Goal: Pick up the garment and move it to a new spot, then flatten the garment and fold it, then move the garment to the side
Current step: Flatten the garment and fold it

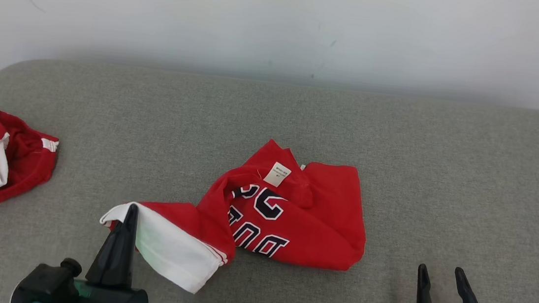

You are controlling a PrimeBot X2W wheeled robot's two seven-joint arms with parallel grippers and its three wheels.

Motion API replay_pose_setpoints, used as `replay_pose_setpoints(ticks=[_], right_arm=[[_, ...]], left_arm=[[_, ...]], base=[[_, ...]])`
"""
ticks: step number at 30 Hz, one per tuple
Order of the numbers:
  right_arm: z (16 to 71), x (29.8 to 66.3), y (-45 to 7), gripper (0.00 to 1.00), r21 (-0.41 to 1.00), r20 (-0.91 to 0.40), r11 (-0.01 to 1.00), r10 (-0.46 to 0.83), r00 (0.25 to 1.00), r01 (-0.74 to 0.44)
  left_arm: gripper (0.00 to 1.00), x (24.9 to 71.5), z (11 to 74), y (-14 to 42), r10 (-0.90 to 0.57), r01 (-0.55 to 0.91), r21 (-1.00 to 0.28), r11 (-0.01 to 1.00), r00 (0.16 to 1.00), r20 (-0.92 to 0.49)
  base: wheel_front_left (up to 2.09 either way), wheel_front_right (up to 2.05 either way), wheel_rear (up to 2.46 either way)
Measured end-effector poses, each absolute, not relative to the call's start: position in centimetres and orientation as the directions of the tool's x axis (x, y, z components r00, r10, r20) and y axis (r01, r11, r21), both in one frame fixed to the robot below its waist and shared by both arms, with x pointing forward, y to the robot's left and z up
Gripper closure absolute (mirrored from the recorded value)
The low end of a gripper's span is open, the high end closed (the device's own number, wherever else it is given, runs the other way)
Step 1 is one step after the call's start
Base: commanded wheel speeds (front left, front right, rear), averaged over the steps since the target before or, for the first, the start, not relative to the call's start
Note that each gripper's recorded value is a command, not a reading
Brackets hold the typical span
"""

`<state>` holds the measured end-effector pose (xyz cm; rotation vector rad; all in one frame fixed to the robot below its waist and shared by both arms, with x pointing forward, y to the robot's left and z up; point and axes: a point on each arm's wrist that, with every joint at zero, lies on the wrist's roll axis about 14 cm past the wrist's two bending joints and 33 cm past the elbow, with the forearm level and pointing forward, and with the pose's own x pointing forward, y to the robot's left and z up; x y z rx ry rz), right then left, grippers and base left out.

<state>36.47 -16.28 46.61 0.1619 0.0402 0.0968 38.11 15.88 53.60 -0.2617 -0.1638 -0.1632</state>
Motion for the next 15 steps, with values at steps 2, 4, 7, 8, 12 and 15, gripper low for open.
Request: replay_pose_setpoints(ticks=[2, 4, 7, 8, 12, 15], right_arm=[[46.5, 36.4, -16.2, 0.00, 0.163, -0.035, 0.982, 0.101, 0.994, -0.094], [46.5, 36.4, -16.1, 0.00, 0.164, -0.037, 0.982, 0.104, 0.994, -0.096], [46.5, 36.4, -16.0, 0.00, 0.164, -0.037, 0.982, 0.106, 0.994, -0.099], [46.5, 36.5, -16.0, 0.00, 0.164, -0.035, 0.981, 0.107, 0.994, -0.100], [46.8, 37.0, -16.1, 0.00, 0.164, -0.026, 0.982, 0.102, 0.994, -0.097], [47.0, 37.4, -16.6, 0.00, 0.164, -0.018, 0.983, 0.089, 0.996, -0.085]], left_arm=[[1.00, 38.0, 53.4, 16.0, -0.136, 0.178, -0.244, 0.953, 0.975, 0.177], [1.00, 38.0, 53.6, 16.1, -0.134, 0.176, -0.241, 0.955, 0.974, 0.180], [1.00, 38.5, 54.0, 16.0, -0.152, 0.193, -0.220, 0.956, 0.970, 0.190], [1.00, 38.8, 54.3, 15.8, -0.164, 0.205, -0.207, 0.957, 0.967, 0.197], [1.00, 40.9, 55.7, 15.2, -0.224, 0.258, -0.136, 0.957, 0.949, 0.223], [1.00, 43.0, 57.2, 14.6, -0.272, 0.300, -0.081, 0.951, 0.930, 0.246]], base=[[0.00, 0.00, 0.00], [0.00, 0.00, 0.00], [0.00, 0.00, 0.00], [0.00, 0.00, 0.00], [0.00, 0.00, 0.00], [0.00, 0.00, 0.00]])
